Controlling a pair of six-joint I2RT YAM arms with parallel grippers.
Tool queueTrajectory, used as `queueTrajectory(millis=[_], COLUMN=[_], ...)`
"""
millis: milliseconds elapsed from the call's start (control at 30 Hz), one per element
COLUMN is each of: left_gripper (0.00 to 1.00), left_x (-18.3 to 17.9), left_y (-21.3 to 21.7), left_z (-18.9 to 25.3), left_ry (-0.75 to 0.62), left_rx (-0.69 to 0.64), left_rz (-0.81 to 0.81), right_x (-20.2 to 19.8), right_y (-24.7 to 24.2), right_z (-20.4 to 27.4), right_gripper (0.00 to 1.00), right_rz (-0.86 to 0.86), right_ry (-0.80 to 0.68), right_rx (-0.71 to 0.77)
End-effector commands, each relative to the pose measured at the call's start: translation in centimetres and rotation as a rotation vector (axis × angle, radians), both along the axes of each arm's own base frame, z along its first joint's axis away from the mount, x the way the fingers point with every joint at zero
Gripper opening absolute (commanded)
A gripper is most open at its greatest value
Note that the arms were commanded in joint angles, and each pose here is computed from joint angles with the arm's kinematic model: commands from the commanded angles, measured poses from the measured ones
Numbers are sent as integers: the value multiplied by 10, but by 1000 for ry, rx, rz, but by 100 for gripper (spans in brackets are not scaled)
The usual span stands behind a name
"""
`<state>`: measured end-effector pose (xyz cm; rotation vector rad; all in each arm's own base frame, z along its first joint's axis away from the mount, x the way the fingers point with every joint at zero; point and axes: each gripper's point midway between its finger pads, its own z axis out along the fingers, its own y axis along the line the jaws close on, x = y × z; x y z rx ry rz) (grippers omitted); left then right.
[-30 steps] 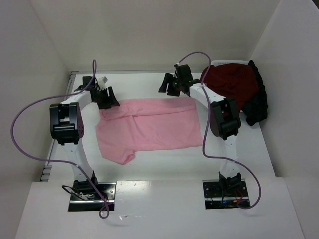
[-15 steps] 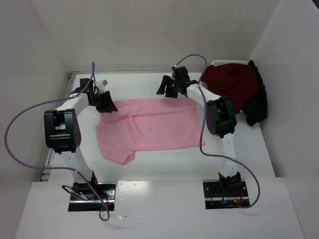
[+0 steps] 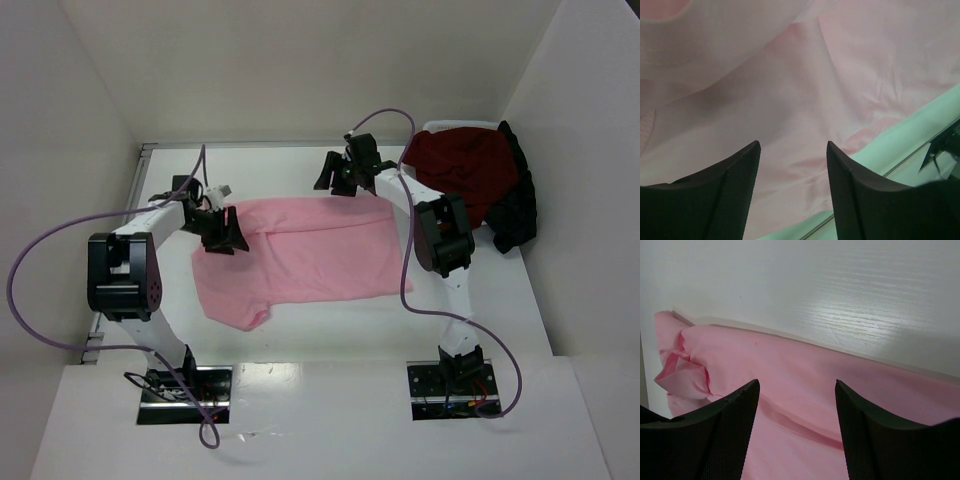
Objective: Fold and stack the t-shirts
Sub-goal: Fold the flattened tshirt in 1/3 of the way
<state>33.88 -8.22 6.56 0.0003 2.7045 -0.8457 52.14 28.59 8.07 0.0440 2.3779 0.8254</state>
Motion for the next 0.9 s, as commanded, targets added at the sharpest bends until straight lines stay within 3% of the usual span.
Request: queueTrajectory(millis=[0,167,267,367,533,733,800,867], left_gripper=[65,73,74,73,61,54,47,32], left_x=[24,81,103,113,124,122,121,115], left_y=[5,41,68,74,70,60,55,47], left_z=[42,87,69,37,6,3,9,11], left_ry=[-136,-370,-345,-281,-221,-229,-246,-240], left_rx=[10,167,286,317,287,253,230,197], left_rz=[60,267,381,411,417,336,307,274], right_x=[5,0,-4,-7,-8,-11,-11,-11], right_y=[6,2,-1,-3,-8,-13,-13,-13], right_z=[21,24,20,24,25,24,24,24], right_gripper=[68,68,68,68,68,69,69,69], right_rz=[24,17,10,3,-7,-23,-23,-23], right_ry=[-68,-68,-61,-70,-78,-80,-80,-80], right_rx=[0,-6,-15,-18,-36,-50,-50,-50])
